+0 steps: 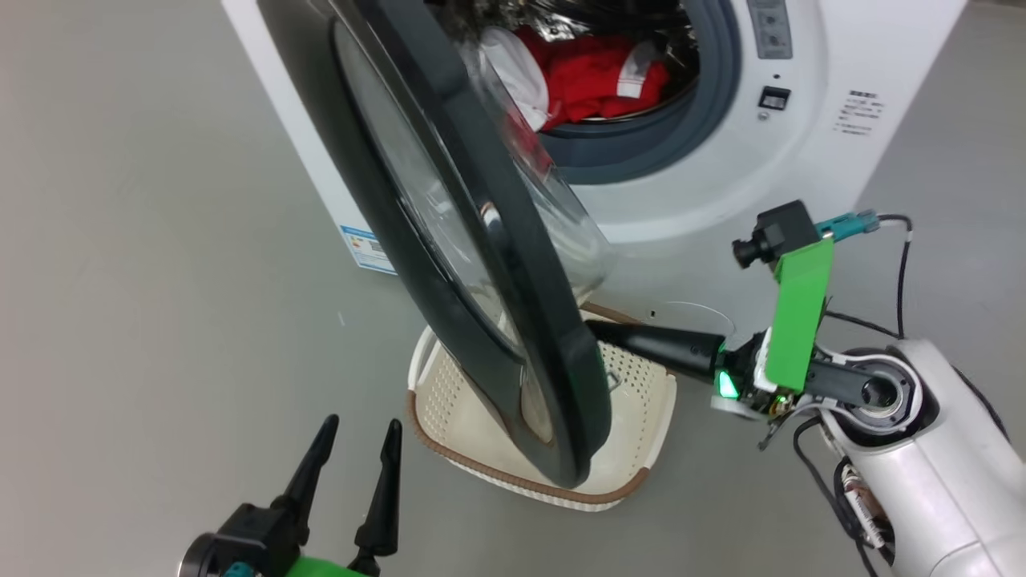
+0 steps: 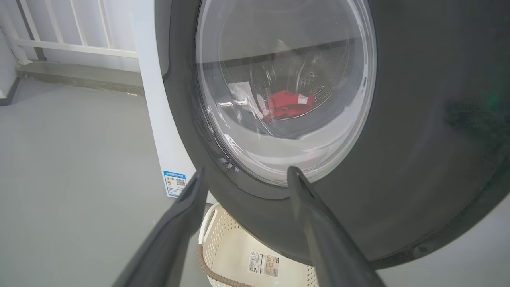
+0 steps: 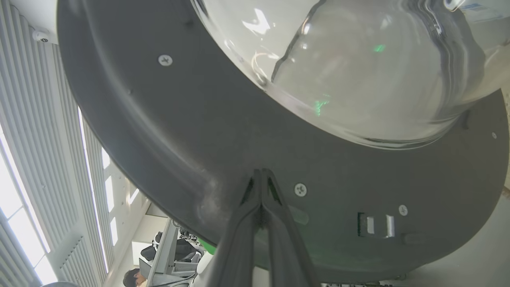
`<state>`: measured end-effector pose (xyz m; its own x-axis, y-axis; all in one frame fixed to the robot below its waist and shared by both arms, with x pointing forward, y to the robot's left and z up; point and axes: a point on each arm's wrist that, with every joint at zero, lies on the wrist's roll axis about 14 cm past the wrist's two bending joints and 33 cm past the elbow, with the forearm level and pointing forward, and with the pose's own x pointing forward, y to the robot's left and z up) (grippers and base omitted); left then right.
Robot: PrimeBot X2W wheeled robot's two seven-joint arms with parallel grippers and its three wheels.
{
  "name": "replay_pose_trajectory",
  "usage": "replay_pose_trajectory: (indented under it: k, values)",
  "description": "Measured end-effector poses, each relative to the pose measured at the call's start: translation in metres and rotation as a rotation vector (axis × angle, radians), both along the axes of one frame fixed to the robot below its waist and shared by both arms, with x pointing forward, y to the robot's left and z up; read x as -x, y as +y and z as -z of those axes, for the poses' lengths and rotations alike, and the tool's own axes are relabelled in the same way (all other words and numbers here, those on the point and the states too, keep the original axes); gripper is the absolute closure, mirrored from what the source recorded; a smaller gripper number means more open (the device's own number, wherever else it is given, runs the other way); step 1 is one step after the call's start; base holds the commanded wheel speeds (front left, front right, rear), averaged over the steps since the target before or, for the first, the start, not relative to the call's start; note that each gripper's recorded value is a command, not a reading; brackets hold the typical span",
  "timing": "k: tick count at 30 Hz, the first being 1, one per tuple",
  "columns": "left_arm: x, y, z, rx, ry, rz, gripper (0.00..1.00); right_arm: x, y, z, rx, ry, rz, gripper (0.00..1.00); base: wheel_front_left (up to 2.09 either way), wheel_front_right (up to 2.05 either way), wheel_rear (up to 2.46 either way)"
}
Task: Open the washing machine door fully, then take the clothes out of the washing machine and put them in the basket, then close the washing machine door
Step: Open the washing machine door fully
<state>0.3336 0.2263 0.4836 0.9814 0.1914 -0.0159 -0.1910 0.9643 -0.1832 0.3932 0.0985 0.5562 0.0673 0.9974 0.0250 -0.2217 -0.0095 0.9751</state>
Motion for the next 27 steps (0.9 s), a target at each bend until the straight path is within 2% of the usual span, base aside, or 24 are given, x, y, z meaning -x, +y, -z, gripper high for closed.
replay_pose_trajectory:
  k: [13,27]
  values:
    - [0.027,0.025,-0.004,-0.002,-0.009,-0.101,0.00,0.037,0.036,-0.001,-0.005,-0.019,-0.126,1.00,0.00,0.00,0.00]
    - [0.051,0.049,-0.007,-0.007,-0.011,-0.201,0.00,0.060,0.066,-0.003,-0.004,-0.037,-0.228,1.00,0.00,0.00,0.00]
